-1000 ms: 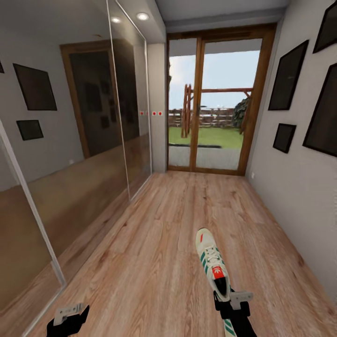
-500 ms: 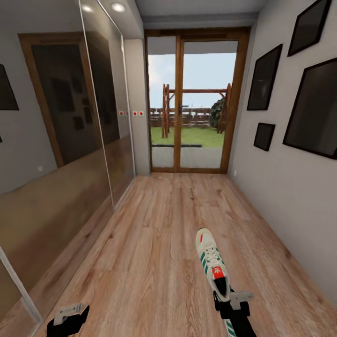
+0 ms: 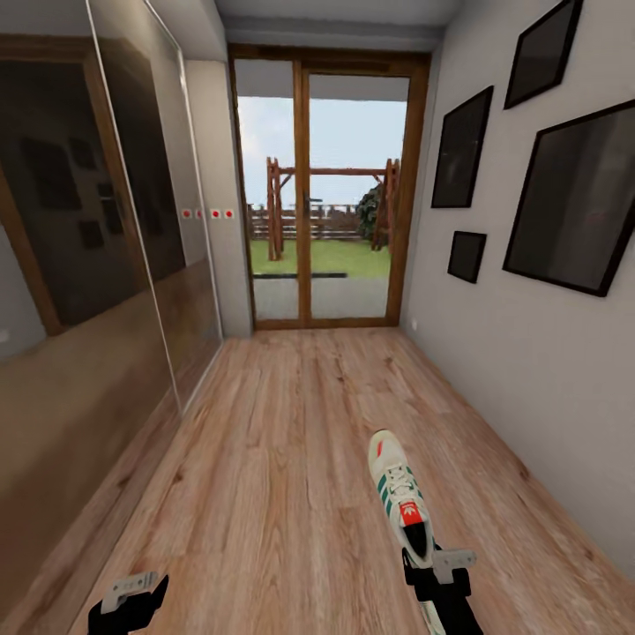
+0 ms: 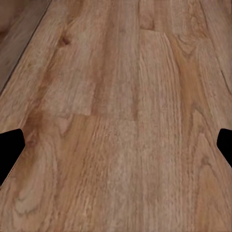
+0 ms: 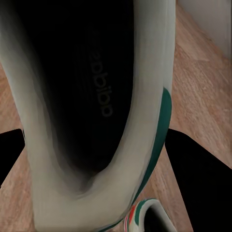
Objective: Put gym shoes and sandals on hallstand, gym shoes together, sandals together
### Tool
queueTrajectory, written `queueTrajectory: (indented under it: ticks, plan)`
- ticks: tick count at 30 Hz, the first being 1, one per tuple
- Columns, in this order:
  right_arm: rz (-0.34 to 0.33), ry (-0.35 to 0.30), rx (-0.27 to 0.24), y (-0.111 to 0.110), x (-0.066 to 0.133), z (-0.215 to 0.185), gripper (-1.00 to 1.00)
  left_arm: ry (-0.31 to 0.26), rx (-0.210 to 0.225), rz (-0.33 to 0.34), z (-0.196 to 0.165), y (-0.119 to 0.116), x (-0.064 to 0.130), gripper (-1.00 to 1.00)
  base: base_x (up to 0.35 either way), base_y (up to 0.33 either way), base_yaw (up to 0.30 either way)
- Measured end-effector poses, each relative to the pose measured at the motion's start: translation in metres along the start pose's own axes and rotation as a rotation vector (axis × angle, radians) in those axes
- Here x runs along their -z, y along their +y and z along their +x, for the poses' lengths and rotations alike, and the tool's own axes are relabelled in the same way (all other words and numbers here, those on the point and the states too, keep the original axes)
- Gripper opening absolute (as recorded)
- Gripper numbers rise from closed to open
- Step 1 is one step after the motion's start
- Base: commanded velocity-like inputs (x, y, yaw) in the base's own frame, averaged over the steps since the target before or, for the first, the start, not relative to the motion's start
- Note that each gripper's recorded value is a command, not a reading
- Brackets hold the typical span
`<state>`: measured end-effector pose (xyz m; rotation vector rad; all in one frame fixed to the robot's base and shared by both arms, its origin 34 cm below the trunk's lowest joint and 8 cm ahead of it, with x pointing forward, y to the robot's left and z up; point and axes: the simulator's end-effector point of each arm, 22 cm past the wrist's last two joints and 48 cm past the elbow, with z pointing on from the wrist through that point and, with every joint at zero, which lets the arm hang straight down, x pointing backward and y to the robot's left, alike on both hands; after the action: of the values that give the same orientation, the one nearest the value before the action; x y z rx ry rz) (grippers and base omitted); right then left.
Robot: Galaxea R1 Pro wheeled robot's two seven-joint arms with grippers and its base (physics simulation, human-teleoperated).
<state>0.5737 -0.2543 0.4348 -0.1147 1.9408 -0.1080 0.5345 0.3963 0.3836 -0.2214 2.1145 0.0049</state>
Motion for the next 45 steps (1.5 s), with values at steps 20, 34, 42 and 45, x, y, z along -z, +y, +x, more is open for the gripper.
queueTrajectory:
  ticks: [20,34,42,45]
  plan:
    - [-0.001,0.000,0.002,-0.0003,-0.0001,-0.0002,-1.00,0.000,0.000,0.000,-0.0002,0.0000,0.0000,1.00,0.281,0.233,-0.021]
    - [-0.002,-0.002,-0.001,0.0014,-0.0001,-0.0008,-1.00,0.001,0.001,0.001,0.0006,-0.0010,0.0001,1.00,0.323,0.123,0.000]
    - [-0.001,-0.001,-0.001,0.0010,-0.0001,-0.0008,-1.00,0.001,0.000,0.002,0.0007,-0.0013,0.0001,1.00,0.335,0.076,0.000]
    - [-0.001,-0.001,-0.001,0.0009,-0.0001,-0.0008,-1.00,0.001,0.000,0.002,0.0007,-0.0013,0.0001,1.00,0.337,0.019,0.000]
